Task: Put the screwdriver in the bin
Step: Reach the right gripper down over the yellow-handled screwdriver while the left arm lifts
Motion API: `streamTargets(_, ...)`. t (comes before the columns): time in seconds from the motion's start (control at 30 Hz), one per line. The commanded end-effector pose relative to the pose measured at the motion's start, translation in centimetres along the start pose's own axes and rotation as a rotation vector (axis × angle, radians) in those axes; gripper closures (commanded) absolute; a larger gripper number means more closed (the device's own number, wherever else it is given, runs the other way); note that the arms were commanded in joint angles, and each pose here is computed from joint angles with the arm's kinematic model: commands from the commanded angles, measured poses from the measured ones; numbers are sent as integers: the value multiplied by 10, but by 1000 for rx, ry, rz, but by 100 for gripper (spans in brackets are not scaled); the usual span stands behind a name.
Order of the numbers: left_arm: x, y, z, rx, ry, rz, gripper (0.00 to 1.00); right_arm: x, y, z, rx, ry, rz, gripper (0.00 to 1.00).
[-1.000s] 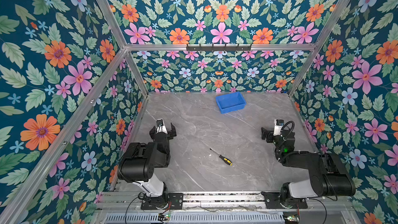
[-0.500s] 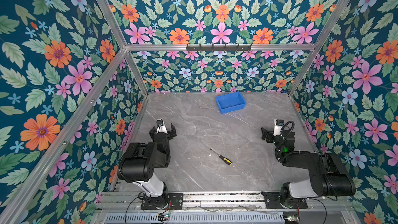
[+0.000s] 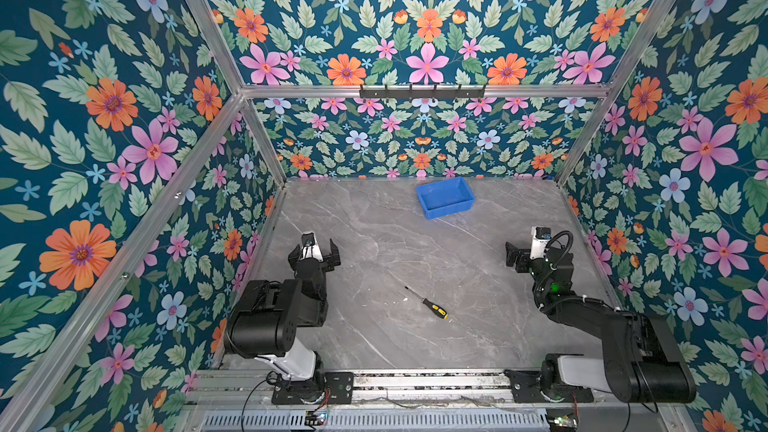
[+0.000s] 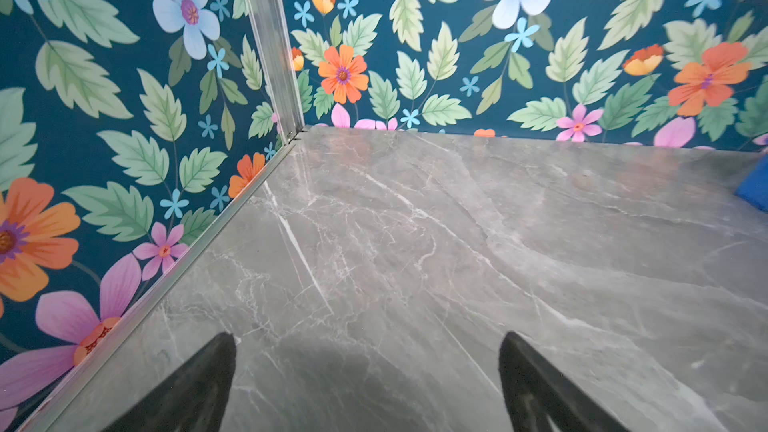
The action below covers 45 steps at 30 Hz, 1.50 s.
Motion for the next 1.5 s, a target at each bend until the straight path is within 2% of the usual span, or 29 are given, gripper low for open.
streamTargets(0.0,15,-5,6,-67,-56,-30,0,6,7,8,-3,15,52,1)
streamTargets(0.23,47,-17,20,-224,-99,-84,0,21,50,36,112,84,135,1)
streamTargets(0.33,60,-21,28,-272,-106,-88,0,28,64,49,57,84,101,1)
streamTargets(0.5,76,-25,46,-304,-131,-126,0,19,98,66,125,245,203,1)
streamTargets(0.6,83,-29,55,-334,-138,-142,0,7,121,72,164,317,272,1)
streamTargets(0.87,93,-32,73,-390,-150,-102,0,-47,186,77,329,503,335,1)
streamTargets(1.03,88,-29,77,-370,-121,-107,0,-79,213,73,380,659,397,1)
streamTargets(1.17,84,-28,78,-362,-110,-106,0,-104,227,68,378,808,422,1)
streamTargets(1.47,77,-28,78,-352,-89,-106,0,-133,243,52,321,956,471,1)
Point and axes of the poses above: each gripper's point midway between its finger pads, its own z axis back along the fingers, its own y axis along the line the jaws close on, x = y × z, the point moved 7 cm from there along z, back along the fingers, and after that the axes turned 14 degrees about -z, right-handed, at the moved point
